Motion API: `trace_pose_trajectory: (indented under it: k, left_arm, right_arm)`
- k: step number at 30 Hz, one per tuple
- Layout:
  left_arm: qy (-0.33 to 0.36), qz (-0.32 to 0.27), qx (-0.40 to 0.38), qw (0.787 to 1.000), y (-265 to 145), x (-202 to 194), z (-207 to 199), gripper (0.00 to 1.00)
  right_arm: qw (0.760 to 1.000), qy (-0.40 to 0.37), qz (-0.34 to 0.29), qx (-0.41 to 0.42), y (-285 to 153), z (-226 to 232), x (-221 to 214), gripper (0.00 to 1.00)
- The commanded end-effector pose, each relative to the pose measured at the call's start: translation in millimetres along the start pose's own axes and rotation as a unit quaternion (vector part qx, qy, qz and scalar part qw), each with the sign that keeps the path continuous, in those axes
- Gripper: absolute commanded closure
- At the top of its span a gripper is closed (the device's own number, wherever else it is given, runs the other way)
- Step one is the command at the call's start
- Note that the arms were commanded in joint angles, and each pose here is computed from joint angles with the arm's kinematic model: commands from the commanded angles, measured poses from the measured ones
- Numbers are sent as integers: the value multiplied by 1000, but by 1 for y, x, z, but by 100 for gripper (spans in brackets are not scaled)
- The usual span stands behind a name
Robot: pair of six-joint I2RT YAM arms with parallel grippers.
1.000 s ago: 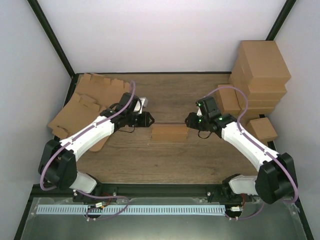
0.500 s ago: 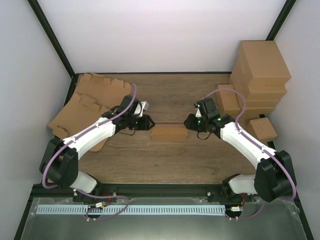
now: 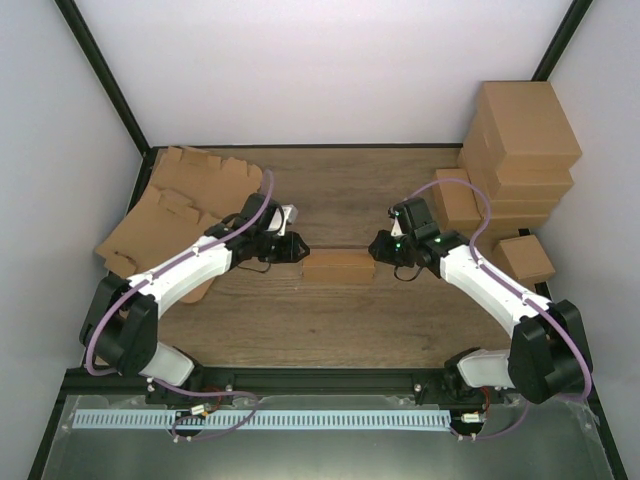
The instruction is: Fold the paper box
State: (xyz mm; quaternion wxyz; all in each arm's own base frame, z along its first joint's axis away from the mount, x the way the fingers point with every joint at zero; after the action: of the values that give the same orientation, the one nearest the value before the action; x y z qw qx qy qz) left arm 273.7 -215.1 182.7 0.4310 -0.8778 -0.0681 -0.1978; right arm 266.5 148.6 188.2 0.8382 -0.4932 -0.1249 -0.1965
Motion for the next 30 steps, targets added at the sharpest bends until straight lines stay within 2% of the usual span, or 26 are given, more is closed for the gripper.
trace_pose_trajectory:
  k: [1,10,19,30]
  left_arm:
    - [-8,8,-5,1000,5,-4,3,70]
    - [-9,9,-7,1000,5,-5,4,71]
    - [-10,11,-11,1000,5,-6,4,73]
    - [-17,21,-11,1000,9,-15,9,78]
  right_arm:
    - [1000,10,5,11,2,1,0,78]
    - [1000,16,15,3,9,-5,-5,71]
    - [999,26,20,31,8,1,-7,81]
    - [999,34,32,25,15,-10,-20,85]
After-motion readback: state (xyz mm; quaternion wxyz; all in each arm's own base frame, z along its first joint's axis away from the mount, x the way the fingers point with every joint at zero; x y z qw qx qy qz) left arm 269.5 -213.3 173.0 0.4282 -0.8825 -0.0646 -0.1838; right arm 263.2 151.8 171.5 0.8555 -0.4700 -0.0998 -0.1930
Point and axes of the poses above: each gripper's point midway between its finger pads, its own y axis out along the fingers, its own z axis along the line the jaws close on, x = y × z, the point moved 7 cm from there along -y, back along the fingers, and after that the axes turned 1 degree about y, right-handed, at the moved point
